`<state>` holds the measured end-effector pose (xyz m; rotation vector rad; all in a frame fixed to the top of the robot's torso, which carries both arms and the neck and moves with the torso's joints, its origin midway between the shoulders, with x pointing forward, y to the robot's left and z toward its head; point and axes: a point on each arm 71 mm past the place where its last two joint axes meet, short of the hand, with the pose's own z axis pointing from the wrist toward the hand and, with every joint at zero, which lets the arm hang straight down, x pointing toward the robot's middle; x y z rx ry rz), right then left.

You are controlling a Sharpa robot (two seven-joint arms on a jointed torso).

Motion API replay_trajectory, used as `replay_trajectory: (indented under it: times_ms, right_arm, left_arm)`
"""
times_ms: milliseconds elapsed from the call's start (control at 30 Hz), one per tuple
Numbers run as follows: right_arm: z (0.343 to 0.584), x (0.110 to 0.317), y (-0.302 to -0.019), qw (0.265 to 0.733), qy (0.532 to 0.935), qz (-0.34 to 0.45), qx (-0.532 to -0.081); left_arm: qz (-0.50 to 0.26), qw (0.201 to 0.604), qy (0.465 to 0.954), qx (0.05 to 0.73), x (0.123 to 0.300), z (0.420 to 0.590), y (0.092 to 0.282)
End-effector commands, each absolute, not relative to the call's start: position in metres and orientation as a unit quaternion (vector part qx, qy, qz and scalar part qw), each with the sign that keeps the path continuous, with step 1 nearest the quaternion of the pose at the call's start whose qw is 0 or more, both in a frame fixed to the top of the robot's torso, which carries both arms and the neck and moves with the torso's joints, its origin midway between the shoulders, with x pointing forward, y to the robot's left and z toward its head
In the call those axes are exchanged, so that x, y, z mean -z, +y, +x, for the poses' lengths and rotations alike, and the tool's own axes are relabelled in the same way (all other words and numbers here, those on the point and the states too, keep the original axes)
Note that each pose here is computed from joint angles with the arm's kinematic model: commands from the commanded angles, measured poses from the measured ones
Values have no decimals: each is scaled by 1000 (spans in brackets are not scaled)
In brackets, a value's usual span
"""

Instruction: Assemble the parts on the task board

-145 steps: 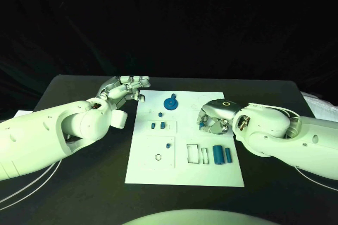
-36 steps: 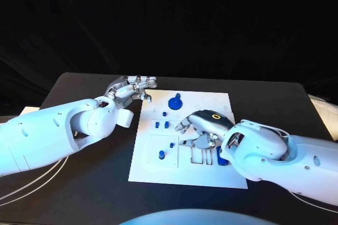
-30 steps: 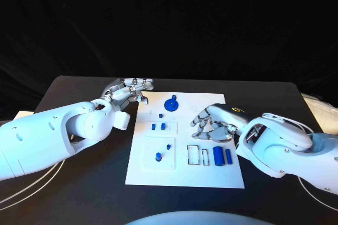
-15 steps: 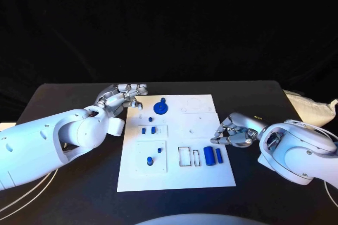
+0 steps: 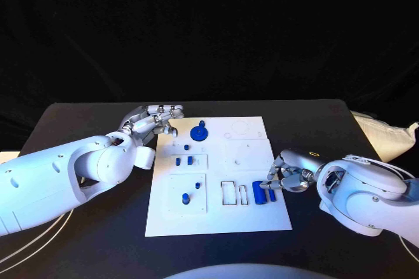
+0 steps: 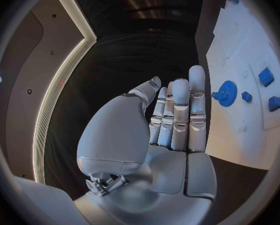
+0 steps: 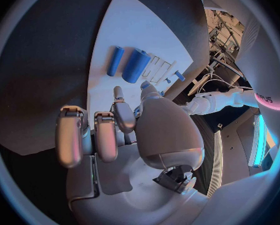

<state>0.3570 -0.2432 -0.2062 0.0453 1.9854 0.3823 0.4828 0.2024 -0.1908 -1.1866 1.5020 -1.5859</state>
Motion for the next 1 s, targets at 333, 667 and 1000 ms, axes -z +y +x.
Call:
replay_trajectory:
  times_ms: [333,667,1000]
  right_arm:
    - [357,217,-233,524,839,-13,-143]
    - [357,230,-218,518,841,-29,-152]
    - [358,240,-213,510,846,-32,-152]
  left_arm:
    - [-447,315,573,611,191,482,201]
    - [-448,315,573,610,192,481,202]
    - [-449,315,573,609,192,481,203]
